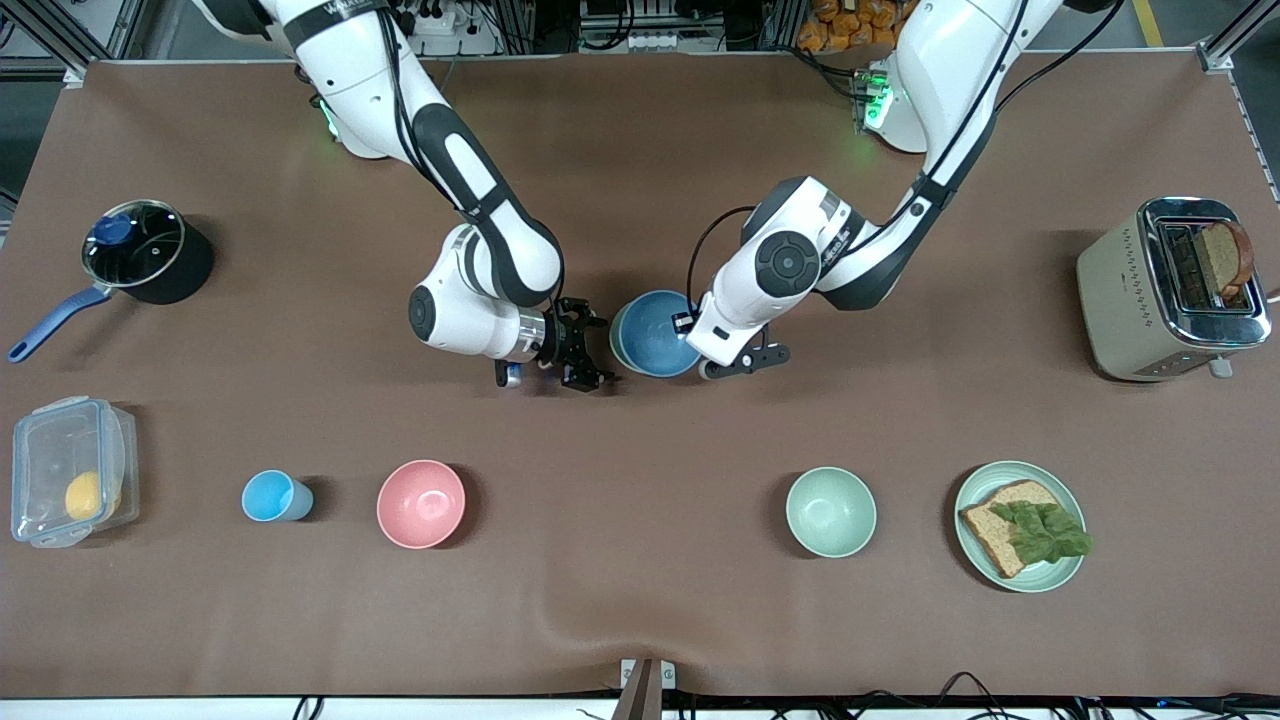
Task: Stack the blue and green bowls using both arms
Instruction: 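Lower the blue bowl into the green bowl with the left gripper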
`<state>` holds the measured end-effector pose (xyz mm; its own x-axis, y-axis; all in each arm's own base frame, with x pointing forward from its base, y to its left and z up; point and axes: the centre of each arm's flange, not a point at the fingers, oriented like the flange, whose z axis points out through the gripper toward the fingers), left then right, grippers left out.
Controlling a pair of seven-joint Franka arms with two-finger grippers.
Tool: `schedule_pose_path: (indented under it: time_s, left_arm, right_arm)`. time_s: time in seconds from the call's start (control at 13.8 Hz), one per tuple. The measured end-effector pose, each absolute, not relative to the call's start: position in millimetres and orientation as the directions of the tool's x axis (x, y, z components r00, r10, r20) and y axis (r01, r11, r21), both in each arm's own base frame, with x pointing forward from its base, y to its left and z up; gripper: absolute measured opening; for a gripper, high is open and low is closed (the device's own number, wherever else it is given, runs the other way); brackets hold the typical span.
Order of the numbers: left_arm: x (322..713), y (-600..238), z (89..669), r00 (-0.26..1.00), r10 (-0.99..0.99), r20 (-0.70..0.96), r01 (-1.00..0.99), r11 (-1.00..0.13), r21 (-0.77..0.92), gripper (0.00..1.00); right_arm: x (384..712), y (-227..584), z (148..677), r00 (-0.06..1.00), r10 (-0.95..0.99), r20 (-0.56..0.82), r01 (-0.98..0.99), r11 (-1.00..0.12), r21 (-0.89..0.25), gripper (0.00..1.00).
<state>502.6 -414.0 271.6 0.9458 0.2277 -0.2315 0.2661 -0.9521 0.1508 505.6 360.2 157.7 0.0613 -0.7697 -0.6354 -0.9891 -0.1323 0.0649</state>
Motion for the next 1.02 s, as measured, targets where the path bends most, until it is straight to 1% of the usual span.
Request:
schedule_pose_path:
  time_s: [0.95, 1.02]
  left_arm:
    - [497, -431, 234, 0.926, 0.249, -0.285, 0.293, -0.948, 0.123, 0.05]
    - [496, -431, 233, 0.925, 0.249, -0.287, 0.293, -0.948, 0.122, 0.07]
  right_arm:
    - [504, 363, 158, 0.065, -0.770, -0.635, -0.989, -0.136, 0.064, 1.00]
    - [504, 363, 158, 0.065, -0.770, -0.635, -0.989, -0.136, 0.064, 1.00]
